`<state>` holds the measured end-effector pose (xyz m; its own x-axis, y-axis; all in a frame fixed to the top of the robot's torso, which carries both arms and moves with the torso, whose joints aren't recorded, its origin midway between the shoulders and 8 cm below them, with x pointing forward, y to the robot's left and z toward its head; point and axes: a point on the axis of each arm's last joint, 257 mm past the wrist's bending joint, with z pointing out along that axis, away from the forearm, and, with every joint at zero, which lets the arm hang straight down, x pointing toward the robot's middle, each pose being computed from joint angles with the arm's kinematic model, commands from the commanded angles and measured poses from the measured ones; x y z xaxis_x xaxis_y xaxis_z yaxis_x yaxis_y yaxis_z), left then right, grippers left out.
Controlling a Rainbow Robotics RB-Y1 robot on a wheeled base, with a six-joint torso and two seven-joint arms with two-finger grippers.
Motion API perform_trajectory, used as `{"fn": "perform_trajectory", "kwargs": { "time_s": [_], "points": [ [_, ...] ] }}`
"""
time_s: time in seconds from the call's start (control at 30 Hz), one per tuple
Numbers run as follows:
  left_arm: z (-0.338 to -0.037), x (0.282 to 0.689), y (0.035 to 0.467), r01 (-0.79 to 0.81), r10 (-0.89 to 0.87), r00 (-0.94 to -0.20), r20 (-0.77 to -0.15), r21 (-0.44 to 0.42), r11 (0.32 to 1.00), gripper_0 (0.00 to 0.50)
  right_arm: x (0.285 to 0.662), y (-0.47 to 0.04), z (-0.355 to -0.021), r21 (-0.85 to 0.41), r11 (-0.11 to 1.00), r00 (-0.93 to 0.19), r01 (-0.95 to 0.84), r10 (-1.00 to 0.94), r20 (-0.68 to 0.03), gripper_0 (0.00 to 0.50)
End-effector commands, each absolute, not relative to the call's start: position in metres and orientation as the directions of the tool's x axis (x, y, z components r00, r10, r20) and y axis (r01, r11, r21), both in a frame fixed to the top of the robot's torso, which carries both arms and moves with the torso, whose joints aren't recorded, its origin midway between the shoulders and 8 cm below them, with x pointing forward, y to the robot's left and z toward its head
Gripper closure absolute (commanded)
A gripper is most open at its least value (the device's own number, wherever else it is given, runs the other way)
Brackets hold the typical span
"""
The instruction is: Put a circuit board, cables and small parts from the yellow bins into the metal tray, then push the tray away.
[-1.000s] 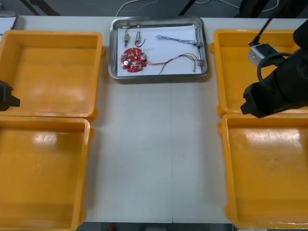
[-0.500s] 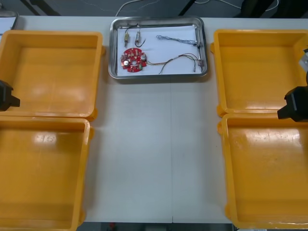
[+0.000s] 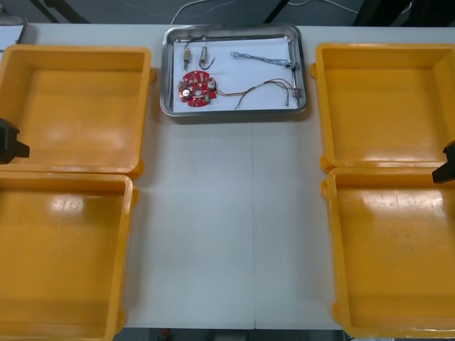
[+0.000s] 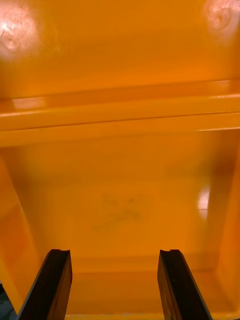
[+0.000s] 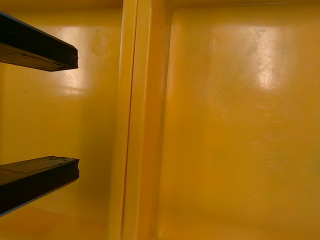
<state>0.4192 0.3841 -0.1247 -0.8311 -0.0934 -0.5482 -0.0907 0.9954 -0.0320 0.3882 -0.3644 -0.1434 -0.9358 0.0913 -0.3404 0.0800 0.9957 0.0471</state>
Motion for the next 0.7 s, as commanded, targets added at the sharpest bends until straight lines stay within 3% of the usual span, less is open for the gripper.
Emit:
{"fn": "perform_trajectory", "kwargs": {
  "time_s": [0.03, 0.4, 0.7],
  "points": [
    [-0.113, 0.425, 0.373, 0.001, 0.005, -0.821, -0.571, 0.007, 1.0, 0.0, 0.399, -0.377, -0.138, 0.023, 0.996, -0.915, 0.091, 0.093, -0.393, 0.0],
    [-0.113, 0.425, 0.373, 0.001, 0.005, -0.821, -0.571, 0.007, 1.0, 0.0, 0.408, -0.347, -0.144, 0.088, 0.995, -0.901, 0.05, 0.083, -0.425, 0.0],
    [-0.113, 0.425, 0.373, 0.001, 0.005, -0.821, -0.571, 0.007, 1.0, 0.0, 0.408, -0.338, -0.136, 0.071, 0.997, -0.889, 0.014, 0.045, -0.456, 0.0]
  ]
}}
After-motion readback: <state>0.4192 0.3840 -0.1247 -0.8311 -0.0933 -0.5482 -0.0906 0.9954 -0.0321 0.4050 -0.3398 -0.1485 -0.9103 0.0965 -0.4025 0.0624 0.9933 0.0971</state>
